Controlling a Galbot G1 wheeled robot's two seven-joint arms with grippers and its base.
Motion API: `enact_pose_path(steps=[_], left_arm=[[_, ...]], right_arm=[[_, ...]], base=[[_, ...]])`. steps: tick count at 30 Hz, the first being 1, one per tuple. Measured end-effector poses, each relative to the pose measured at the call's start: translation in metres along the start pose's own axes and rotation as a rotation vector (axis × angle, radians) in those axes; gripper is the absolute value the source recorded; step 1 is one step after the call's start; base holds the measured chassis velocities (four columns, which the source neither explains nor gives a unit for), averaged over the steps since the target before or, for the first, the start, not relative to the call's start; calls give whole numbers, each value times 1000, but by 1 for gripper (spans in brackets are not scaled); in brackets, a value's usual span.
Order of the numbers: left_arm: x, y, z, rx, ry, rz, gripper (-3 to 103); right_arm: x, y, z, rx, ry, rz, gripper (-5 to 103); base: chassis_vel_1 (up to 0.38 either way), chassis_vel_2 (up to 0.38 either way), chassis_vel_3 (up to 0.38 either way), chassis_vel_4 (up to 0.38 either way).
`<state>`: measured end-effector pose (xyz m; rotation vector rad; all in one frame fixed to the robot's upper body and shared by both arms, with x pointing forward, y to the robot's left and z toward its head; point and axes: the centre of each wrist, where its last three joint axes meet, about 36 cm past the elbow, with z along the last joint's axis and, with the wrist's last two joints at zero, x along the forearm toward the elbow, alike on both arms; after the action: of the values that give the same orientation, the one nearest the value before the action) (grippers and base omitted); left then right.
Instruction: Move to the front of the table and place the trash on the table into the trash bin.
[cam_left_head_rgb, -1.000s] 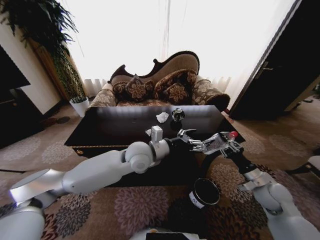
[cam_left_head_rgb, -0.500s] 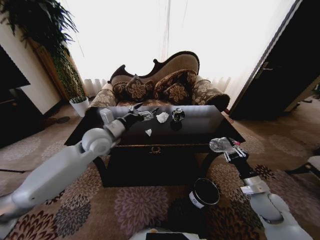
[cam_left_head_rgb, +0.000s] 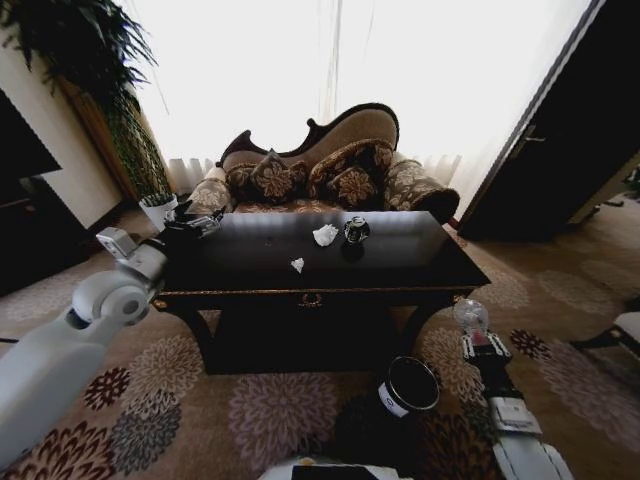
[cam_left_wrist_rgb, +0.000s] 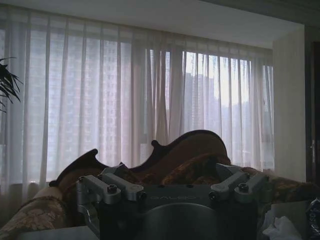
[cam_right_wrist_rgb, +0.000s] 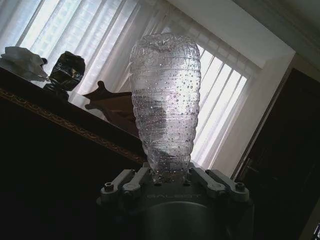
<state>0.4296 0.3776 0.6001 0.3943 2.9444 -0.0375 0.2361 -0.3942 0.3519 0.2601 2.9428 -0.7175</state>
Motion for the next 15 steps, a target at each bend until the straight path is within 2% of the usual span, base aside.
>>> enact_pose_path(steps=[2,6,7,9,11,12,15], left_arm=[[18,11,13,5,11,-40,100],[33,25,24,12,20,-89,100],[38,35,30,22,26,-123,100],[40,38,33,26,27,-135,100],[42,43,35,35,26,-152,100],[42,43,35,35,26,-152,100],[39,43,33,50,11,-155,100]], right_arm=[[6,9,6,-61,43,2,23],[7,19,16,-106,76,-3,23],[5,28,24,-139,97,-4,23],[4,33,28,-158,110,-5,23],[1,48,37,-230,152,-13,23],[1,48,37,-230,152,-13,23],[-4,71,55,-300,210,-37,23]], base=[[0,0,0,0],[0,0,0,0],[0,0,0,0],[0,0,0,0],[0,0,0,0],[0,0,0,0],[0,0,0,0]])
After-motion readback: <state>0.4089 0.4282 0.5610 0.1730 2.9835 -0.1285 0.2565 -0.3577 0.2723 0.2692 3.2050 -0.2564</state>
